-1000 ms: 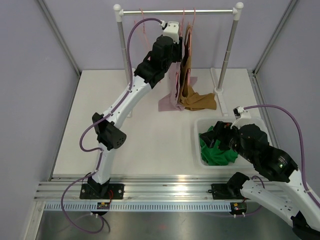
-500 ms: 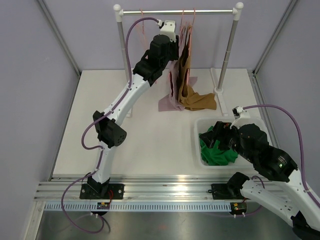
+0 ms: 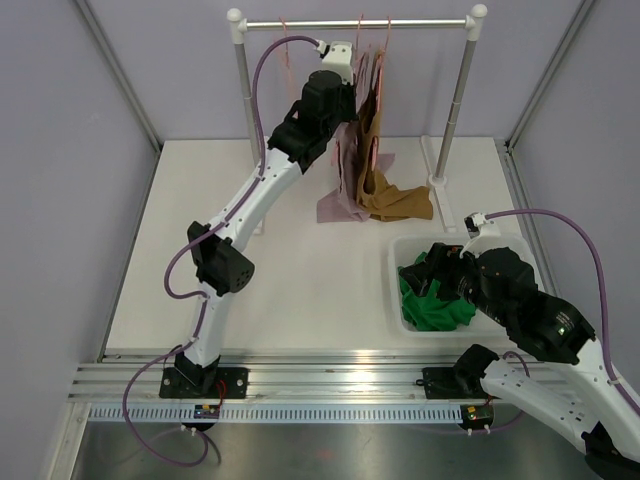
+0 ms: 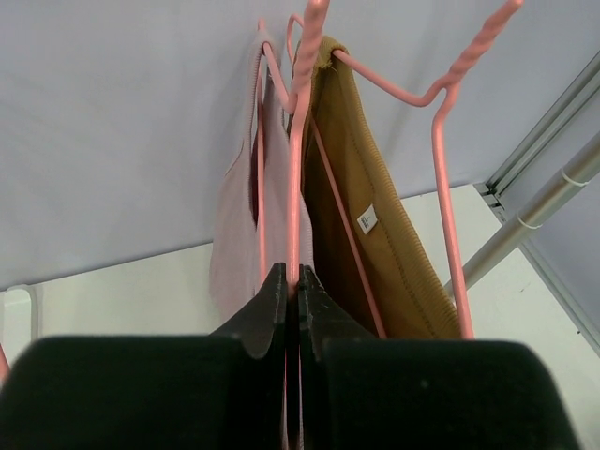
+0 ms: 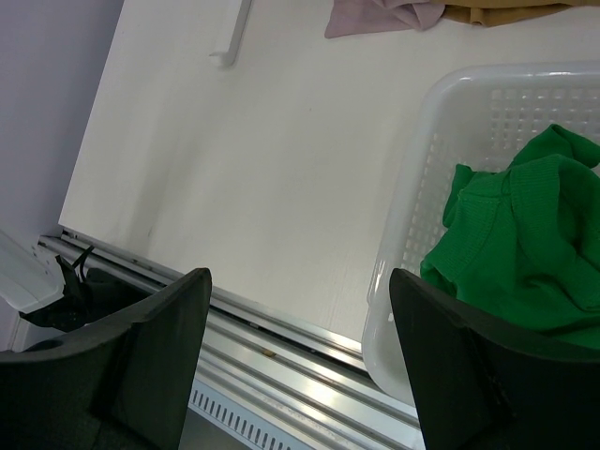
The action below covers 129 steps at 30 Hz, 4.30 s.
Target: Remove the tank top from the hanger
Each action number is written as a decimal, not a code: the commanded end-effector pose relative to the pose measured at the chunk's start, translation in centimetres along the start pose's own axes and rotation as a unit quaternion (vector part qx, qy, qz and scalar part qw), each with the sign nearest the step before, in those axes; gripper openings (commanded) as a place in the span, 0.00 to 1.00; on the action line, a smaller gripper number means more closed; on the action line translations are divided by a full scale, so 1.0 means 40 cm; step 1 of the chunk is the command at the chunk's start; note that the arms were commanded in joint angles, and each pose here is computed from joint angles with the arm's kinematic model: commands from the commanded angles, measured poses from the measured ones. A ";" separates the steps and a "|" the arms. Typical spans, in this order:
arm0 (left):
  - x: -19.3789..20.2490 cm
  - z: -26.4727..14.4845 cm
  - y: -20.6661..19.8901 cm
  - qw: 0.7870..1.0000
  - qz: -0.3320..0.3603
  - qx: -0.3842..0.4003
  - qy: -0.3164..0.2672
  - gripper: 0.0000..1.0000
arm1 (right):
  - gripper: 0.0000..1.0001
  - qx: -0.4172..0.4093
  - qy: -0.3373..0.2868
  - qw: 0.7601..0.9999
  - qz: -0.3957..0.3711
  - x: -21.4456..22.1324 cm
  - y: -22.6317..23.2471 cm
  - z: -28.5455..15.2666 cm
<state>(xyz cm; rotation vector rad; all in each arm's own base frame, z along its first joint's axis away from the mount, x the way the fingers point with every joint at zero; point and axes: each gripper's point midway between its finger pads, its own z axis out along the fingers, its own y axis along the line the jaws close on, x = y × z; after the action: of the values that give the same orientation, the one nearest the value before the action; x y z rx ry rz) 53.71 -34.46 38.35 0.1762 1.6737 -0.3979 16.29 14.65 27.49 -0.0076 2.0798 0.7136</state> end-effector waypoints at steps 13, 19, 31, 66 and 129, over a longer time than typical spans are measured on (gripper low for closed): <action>-0.380 -0.277 0.004 0.988 -0.050 0.013 -0.146 0.00 | 0.84 -0.032 -0.024 0.999 -0.006 -0.052 0.046 -0.011; -0.344 -0.400 0.014 0.992 -0.070 0.022 -0.104 0.00 | 0.85 -0.039 -0.028 0.999 -0.017 -0.065 0.057 -0.017; -0.326 -0.782 0.035 0.986 -0.095 0.083 -0.112 0.00 | 0.86 -0.084 -0.026 0.995 -0.041 -0.102 0.125 -0.011; 0.221 -1.103 0.073 0.948 -0.215 0.232 0.039 0.00 | 0.55 -0.058 -0.014 0.992 -0.111 -0.025 0.360 0.460; -0.210 -0.804 0.061 0.968 -0.152 0.088 -0.181 0.00 | 0.08 -0.246 0.153 0.953 -0.092 0.127 0.301 0.116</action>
<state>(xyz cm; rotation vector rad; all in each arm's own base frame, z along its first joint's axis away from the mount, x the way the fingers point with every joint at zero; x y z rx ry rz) 24.32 -20.73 49.51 0.0710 1.2032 -0.8532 12.30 27.45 30.44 -0.6361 1.9874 1.2996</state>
